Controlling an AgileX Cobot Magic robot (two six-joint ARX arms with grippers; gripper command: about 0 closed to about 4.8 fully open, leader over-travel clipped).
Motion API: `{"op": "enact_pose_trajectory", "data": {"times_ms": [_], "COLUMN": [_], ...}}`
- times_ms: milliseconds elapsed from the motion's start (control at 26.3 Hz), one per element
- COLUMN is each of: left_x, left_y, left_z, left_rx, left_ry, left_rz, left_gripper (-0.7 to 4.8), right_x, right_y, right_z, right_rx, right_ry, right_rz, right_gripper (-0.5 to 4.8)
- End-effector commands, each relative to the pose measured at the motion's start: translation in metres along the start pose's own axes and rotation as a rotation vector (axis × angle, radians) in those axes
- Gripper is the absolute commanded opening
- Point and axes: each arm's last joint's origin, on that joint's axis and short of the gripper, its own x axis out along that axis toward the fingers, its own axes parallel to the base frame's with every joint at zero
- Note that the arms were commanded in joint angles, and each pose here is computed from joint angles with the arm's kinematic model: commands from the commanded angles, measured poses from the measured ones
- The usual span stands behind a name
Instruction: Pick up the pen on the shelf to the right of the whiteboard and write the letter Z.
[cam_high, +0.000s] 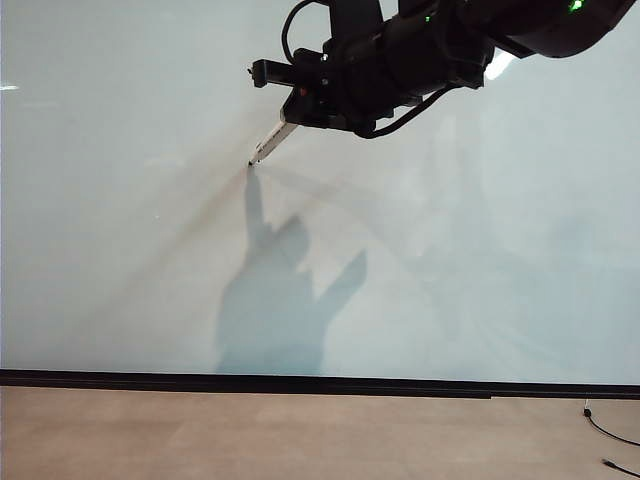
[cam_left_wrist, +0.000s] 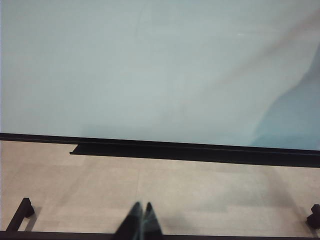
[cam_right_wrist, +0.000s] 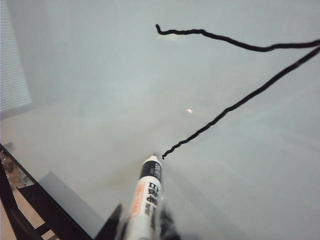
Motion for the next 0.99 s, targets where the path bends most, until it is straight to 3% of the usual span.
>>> {"op": "enact_pose_trajectory", "data": {"times_ms": [38,987], "left_x": [0.0,0.0], "left_y": [0.0,0.0], "left_z": [0.001,0.001], "left_rx": [0.005,0.005], "left_ry": [-0.007,-0.007], "left_rz": [-0.001,0.0], "left_gripper": [-0.05,-0.05], "right_x": [0.0,-0.005], "right_y": [-0.001,-0.017], "right_z": [0.006,0.011], "right_rx": [0.003,-0.003], "right_ry": [-0.034,-0.009], "right_rz": [-0.016,-0.143], "right_gripper": [-0.09,-0.09]}}
